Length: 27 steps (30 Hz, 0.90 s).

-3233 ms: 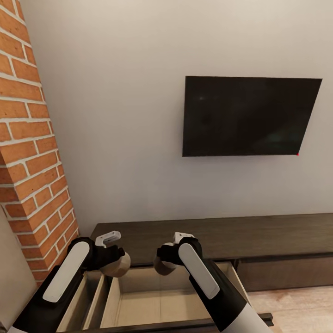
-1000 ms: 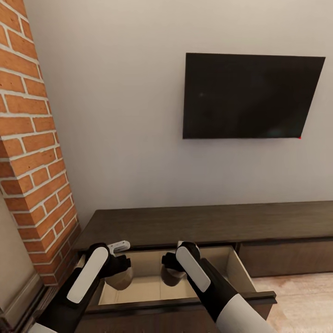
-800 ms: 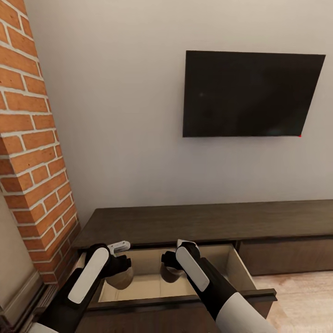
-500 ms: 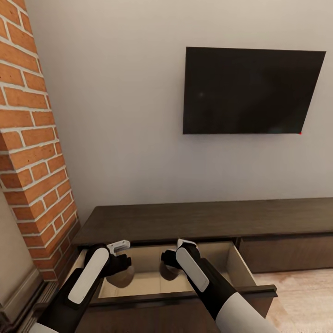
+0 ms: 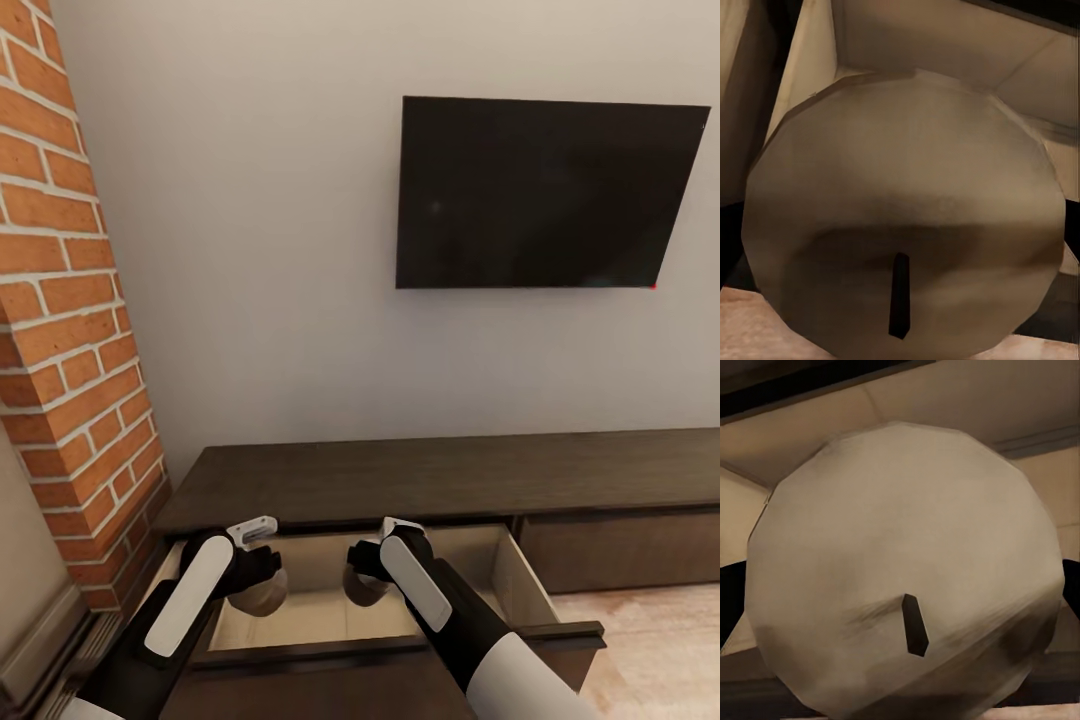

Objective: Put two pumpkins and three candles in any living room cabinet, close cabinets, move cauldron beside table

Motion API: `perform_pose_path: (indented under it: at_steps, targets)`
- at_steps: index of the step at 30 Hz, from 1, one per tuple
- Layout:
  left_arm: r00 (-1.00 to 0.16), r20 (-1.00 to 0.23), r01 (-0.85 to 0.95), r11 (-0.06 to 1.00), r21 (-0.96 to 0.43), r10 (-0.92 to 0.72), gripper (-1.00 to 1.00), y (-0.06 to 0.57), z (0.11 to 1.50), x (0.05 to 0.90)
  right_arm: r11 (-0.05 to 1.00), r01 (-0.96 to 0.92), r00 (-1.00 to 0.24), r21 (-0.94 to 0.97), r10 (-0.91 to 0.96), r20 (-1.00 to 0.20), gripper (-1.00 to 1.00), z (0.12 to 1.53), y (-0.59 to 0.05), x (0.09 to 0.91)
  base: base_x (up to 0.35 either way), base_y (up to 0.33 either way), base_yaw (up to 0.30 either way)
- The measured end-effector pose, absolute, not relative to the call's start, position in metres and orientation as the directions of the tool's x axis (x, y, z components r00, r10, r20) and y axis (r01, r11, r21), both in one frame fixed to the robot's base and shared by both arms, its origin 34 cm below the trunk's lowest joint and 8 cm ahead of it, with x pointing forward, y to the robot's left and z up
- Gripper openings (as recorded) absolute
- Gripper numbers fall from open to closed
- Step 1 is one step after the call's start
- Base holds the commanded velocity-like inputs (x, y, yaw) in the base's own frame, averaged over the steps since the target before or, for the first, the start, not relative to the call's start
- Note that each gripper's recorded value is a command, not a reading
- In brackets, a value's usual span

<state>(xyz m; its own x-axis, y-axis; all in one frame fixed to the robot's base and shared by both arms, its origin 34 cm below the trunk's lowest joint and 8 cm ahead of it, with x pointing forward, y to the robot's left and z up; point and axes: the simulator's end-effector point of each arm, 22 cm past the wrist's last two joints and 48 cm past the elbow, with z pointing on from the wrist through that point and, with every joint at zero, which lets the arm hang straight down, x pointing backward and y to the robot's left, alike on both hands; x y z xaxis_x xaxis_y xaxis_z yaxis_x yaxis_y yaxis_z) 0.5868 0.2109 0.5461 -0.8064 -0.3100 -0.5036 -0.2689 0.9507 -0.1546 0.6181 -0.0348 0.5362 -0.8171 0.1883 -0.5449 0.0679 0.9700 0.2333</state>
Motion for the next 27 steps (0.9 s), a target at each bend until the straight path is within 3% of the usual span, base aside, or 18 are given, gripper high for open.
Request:
perform_pose_path:
  at_steps: [17, 27]
  targets:
    - [-0.808, -0.502, -0.268, 0.951, -0.157, -0.310, -1.00, 0.2095, 0.5457, 0.5866, 0.971, 0.069, -0.818, 0.230, 0.187, -0.544, -1.00, 0.5348, -0.0359, 0.6178, 0.167, 0.000, 0.000]
    - [-0.807, -0.503, -0.269, 0.951, -0.155, -0.310, -1.00, 0.2108, 0.5458, 0.5869, 0.970, 0.069, -0.819, 0.232, 0.188, -0.542, -1.00, 0.5346, -0.0355, 0.6179, 0.023, 0.000, 0.000]
